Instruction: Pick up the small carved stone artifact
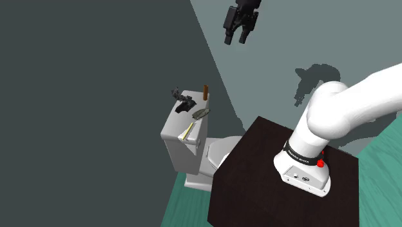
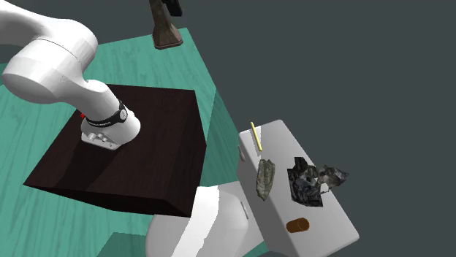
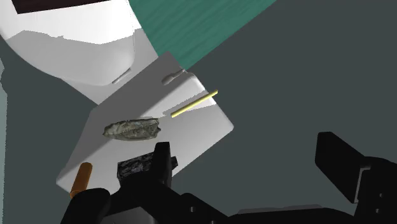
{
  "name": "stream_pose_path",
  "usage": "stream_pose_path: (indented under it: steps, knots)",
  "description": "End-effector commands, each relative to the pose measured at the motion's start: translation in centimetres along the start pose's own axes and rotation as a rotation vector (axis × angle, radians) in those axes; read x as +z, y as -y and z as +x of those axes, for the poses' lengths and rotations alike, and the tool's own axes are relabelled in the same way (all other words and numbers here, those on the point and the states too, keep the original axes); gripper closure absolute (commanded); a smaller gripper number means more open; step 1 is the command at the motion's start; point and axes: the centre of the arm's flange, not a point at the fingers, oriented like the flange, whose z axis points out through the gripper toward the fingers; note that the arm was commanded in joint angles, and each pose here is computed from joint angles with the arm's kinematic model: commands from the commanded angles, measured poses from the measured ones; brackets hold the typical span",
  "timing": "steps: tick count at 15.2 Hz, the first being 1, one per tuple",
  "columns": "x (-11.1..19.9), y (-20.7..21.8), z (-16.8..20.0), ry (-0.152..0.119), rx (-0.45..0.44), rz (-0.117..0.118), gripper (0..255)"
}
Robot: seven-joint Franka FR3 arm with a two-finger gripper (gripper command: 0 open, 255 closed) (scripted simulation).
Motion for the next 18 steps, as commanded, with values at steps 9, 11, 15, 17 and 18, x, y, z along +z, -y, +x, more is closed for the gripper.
stream_pose_path:
  steps: [9,11,15,17,18]
  knots:
    - [8.6,-6.0,2.3,0.027,-0.245,0.013,0]
    - [10.8,-7.3,3.1,0.034,-0.306,0.016,0]
    - [15.2,-9.9,4.9,0.048,-0.428,0.023,0]
    - [17.4,-11.1,5.8,0.055,-0.489,0.026,0]
    - [18.5,-11.7,6.3,0.058,-0.520,0.028,0]
